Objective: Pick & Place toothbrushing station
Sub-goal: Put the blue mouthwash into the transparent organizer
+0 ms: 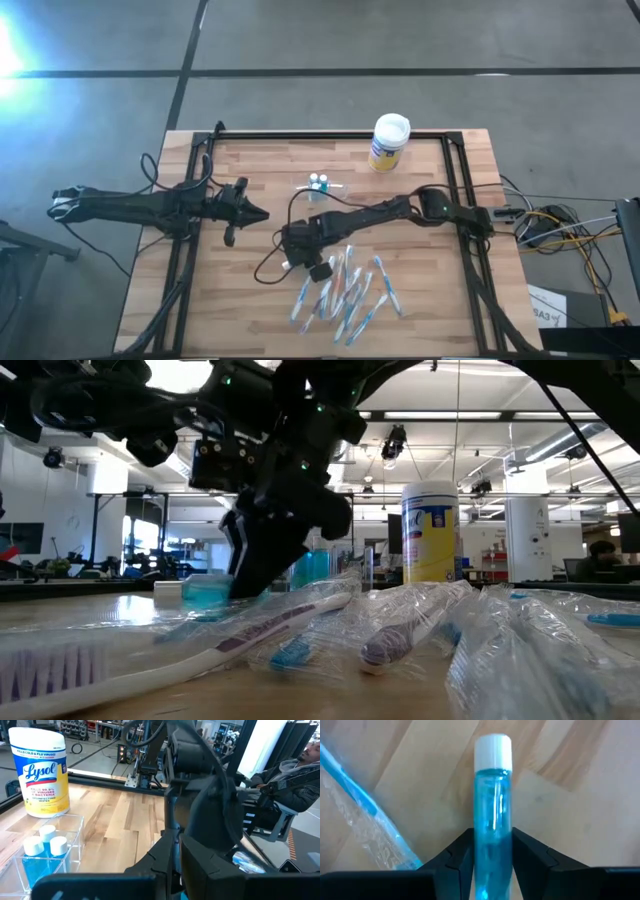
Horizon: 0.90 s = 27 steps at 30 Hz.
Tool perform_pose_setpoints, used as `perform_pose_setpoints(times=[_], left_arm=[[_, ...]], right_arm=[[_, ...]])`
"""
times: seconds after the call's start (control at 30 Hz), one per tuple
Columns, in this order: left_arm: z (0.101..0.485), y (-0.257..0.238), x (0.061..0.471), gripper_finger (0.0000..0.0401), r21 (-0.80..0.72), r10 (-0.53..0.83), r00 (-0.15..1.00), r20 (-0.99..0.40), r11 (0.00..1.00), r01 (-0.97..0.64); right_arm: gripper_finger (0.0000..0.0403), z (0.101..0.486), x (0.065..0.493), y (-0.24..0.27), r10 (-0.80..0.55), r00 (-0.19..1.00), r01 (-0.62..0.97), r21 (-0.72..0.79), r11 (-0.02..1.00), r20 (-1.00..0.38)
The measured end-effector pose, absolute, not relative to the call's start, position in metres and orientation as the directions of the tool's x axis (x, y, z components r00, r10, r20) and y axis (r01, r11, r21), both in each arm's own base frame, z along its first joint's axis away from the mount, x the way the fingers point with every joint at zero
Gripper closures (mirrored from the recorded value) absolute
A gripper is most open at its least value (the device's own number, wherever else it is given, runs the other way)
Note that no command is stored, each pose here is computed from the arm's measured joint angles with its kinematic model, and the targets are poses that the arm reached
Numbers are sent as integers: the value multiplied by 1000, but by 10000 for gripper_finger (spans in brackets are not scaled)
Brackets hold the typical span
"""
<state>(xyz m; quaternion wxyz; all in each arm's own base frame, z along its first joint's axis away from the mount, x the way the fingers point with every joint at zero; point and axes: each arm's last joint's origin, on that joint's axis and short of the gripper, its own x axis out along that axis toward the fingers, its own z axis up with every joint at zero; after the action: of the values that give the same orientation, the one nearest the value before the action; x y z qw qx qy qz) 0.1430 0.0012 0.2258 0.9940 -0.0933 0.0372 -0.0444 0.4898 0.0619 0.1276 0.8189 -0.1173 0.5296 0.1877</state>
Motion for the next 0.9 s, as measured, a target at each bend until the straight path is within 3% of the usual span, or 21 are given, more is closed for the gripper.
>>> perform_pose_setpoints(times=[0.27, 0.53, 0.9], left_arm=[[226, 1, 143, 364, -188, -95, 993, -66, 979, 81], [226, 1, 143, 364, -187, -95, 993, -66, 979, 81], [226, 1, 143, 364, -188, -95, 994, -60, 979, 82]], right_arm=[[297, 116, 486, 62, 188, 373, -431, 10, 902, -909], [340, 117, 486, 62, 185, 376, -443, -1, 897, -908], [340, 152, 479, 61, 213, 409, -435, 16, 900, -887]])
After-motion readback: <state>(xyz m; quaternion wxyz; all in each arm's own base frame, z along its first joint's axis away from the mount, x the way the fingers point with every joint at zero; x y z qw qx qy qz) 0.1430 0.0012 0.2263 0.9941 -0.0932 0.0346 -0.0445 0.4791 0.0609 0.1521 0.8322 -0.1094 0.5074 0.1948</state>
